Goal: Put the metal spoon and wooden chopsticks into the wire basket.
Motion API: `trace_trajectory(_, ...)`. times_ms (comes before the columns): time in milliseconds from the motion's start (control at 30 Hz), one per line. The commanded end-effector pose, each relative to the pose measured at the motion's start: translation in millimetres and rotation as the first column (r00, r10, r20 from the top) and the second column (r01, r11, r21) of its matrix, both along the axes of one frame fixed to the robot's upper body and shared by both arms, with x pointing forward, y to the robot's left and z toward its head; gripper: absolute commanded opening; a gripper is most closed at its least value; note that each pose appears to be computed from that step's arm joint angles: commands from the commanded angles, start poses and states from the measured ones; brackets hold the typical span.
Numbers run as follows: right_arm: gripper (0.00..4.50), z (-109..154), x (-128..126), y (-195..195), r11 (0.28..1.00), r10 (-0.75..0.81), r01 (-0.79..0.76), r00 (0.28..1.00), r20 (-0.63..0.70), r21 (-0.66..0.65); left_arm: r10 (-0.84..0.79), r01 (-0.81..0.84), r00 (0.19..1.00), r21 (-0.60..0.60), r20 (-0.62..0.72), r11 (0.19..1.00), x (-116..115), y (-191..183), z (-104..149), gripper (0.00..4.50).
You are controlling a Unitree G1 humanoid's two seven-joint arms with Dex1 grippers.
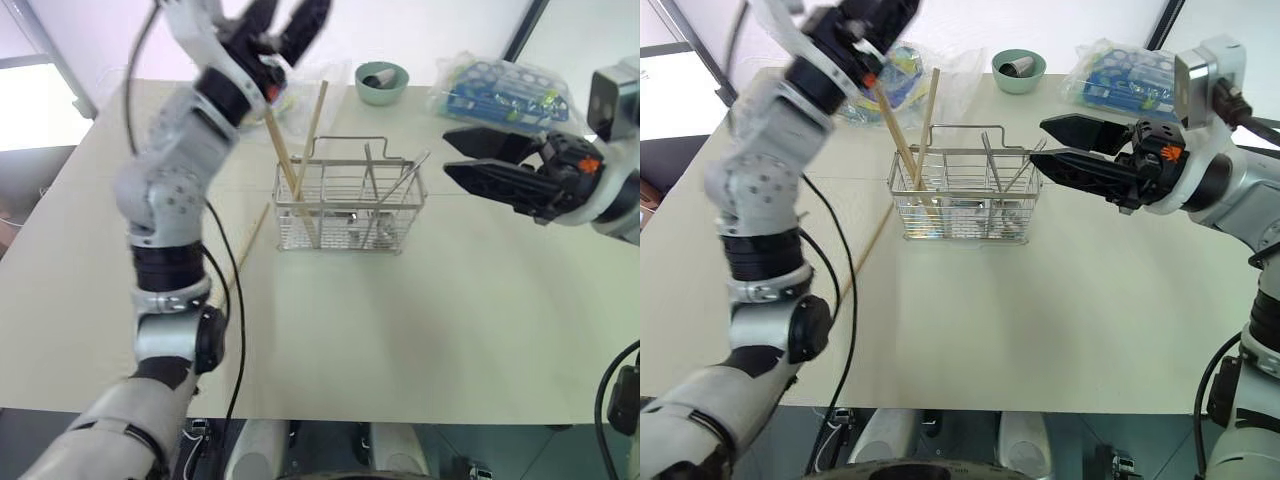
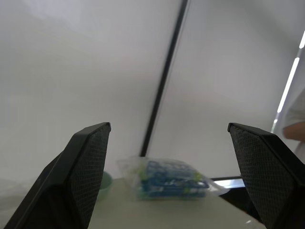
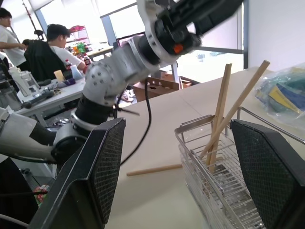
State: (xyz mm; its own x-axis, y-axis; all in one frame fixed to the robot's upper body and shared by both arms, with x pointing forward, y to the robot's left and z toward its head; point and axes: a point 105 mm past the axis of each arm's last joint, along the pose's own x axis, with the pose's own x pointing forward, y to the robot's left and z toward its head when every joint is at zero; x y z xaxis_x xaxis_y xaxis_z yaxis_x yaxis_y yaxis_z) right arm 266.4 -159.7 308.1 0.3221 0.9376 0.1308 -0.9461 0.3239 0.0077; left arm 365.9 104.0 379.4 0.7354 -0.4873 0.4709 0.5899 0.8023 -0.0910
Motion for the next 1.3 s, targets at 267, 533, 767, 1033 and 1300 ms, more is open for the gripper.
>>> trace_trajectory(267,3.6,-5.1,0.3,2.2,1.0,0.01,-0.009,0.999,0.031,-0.019,0.449,-0.179,0.773,0.525,-0.449,0.832,32.4,44.9,-136.8,4.24)
trace_trajectory(533,3.6,-7.1,1.8,2.1,1.0,0.008,-0.007,0.999,0.034,-0.028,0.507,-0.077,0.64,0.609,-0.577,0.79,33.5,40.0,-206.4,4.24)
trace_trajectory(767,3.6,-8.6,-0.5,1.8,1.0,0.001,0.0,0.999,0.034,-0.03,0.513,-0.017,0.593,0.627,-0.621,0.779,39.1,35.9,-231.7,4.24)
trace_trajectory(1033,3.6,-13.4,-5.7,1.8,0.999,-0.002,0.003,1.0,0.03,-0.036,0.491,0.064,0.57,0.632,-0.658,0.773,35.7,32.4,-257.0,3.38)
trace_trajectory(1300,3.6,-10.9,-5.2,-0.1,0.999,-0.011,0.012,0.999,0.035,-0.032,0.514,0.032,0.567,0.64,-0.644,0.767,39.7,44.2,-256.1,0.02)
